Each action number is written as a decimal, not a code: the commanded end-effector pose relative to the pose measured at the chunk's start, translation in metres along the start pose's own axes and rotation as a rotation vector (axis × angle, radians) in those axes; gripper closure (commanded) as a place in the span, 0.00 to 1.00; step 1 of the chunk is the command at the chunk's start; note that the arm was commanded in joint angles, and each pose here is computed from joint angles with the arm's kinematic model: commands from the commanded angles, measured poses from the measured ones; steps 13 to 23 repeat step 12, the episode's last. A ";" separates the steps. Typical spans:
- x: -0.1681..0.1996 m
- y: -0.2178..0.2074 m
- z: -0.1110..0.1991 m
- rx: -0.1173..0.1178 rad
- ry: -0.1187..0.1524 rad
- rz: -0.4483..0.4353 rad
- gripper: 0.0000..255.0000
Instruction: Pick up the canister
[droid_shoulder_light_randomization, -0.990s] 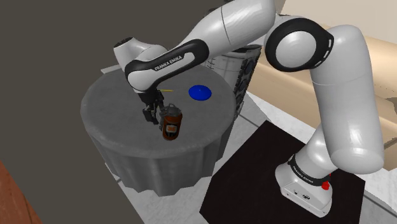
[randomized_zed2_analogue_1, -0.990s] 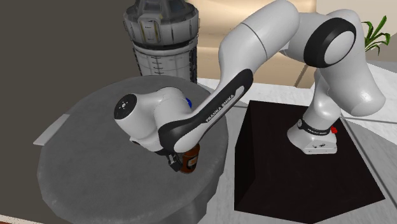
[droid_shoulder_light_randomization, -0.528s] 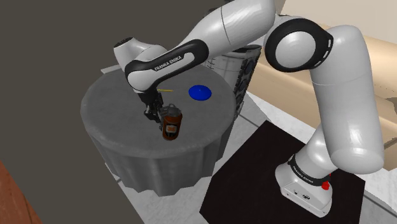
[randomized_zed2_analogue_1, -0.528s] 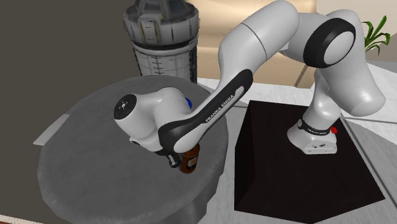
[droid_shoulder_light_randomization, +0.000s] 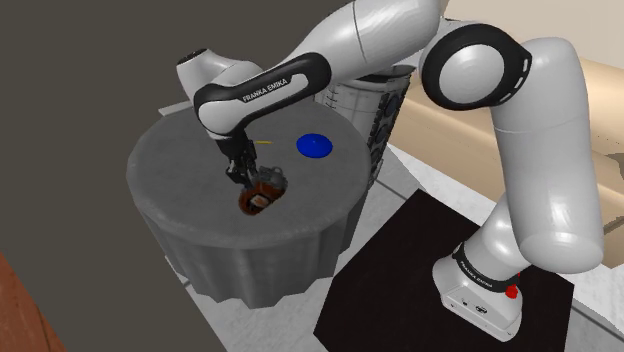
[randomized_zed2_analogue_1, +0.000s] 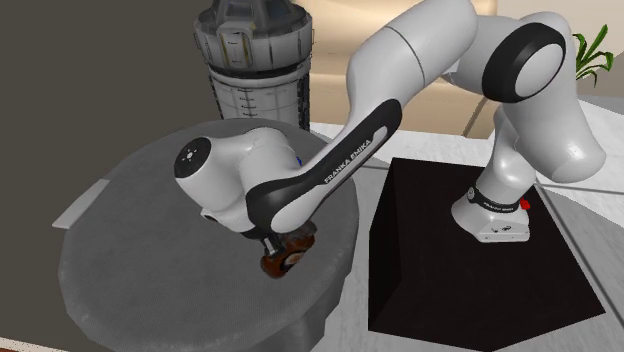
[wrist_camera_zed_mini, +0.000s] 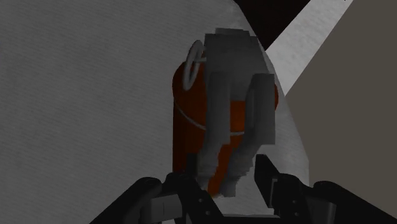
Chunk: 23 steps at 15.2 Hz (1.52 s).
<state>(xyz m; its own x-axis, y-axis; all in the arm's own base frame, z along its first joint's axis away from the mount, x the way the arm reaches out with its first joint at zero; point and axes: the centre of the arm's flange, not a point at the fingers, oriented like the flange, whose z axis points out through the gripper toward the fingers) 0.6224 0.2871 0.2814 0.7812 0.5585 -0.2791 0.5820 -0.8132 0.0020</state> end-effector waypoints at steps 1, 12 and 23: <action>-0.002 -0.002 -0.011 0.000 0.001 0.000 1.00; -0.016 -0.002 -0.057 0.000 0.001 0.000 1.00; -0.016 -0.002 -0.057 0.000 0.001 0.000 1.00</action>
